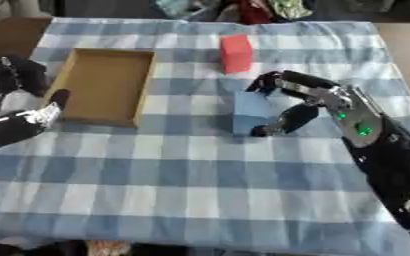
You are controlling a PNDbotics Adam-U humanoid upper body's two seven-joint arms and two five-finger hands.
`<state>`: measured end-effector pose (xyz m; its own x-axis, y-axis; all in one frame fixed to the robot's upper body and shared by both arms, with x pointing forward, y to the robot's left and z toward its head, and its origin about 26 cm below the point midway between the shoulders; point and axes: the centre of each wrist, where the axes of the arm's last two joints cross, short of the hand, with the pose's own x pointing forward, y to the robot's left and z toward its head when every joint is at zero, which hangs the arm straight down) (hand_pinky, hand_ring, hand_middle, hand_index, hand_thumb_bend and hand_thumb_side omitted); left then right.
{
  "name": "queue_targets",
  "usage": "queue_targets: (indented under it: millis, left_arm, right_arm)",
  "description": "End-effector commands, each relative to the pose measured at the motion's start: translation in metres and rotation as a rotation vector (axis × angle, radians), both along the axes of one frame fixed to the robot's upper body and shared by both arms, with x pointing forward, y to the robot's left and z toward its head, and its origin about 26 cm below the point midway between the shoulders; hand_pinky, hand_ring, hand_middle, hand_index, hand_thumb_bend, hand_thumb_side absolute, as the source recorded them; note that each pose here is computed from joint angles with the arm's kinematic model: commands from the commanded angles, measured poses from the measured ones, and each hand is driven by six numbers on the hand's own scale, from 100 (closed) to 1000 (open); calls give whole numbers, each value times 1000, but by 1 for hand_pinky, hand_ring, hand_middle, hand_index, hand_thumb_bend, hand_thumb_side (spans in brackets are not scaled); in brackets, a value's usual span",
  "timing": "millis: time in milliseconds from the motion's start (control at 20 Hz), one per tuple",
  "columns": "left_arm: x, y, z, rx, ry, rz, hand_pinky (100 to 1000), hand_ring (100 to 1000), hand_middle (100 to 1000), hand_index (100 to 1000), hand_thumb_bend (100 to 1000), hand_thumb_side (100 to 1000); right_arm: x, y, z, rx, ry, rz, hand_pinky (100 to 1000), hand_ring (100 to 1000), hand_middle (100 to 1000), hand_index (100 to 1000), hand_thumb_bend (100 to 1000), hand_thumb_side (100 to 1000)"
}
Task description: Pick up objects on the table and place them in the box.
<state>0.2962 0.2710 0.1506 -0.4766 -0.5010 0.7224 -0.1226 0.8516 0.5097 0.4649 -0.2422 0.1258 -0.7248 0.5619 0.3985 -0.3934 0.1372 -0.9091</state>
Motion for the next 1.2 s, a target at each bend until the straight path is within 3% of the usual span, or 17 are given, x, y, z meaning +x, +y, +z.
queue_targets:
  millis: [50, 400, 450, 550, 700, 850, 900, 950, 1200]
  left_arm:
    - [-1, 0, 6, 3, -18, -10, 505, 533, 512, 632, 430, 100]
    - [0, -1, 6, 2, -19, -11, 505, 533, 512, 632, 429, 100]
    - [0, -1, 6, 2, -18, -12, 505, 533, 512, 632, 429, 100]
    - [0, -1, 6, 2, -18, -13, 505, 533, 512, 633, 427, 100]
    - [0, -1, 6, 2, -20, -15, 505, 533, 512, 633, 427, 100]
    - [-1, -1, 7, 4, -22, -17, 505, 534, 512, 633, 427, 100]
    - [-1, -1, 7, 4, -23, -19, 505, 533, 512, 633, 427, 100]
    - [-1, -2, 8, 5, -24, -21, 505, 533, 511, 633, 423, 100]
    - [0, -6, 10, 3, -28, -47, 505, 534, 512, 634, 425, 100]
  right_arm:
    - [3, -4, 11, -5, -42, -13, 749, 657, 705, 767, 533, 456]
    - [4, -2, 15, 49, -138, -45, 667, 517, 549, 629, 316, 319]
    - [5, -2, 17, 57, -155, -49, 663, 511, 544, 620, 316, 319]
    - [5, -1, 21, 70, -186, -53, 661, 500, 531, 604, 191, 246]
    - [7, 0, 32, 74, -216, -45, 661, 496, 526, 601, 154, 155]
    - [8, 3, 49, 83, -247, -21, 662, 495, 525, 600, 137, 132]
    - [8, 5, 57, 88, -261, -8, 664, 496, 527, 602, 102, 180]
    - [8, 7, 64, 92, -272, 3, 665, 497, 527, 603, 143, 136]
    - [10, 21, 98, 113, -328, 37, 669, 500, 529, 605, 150, 132]
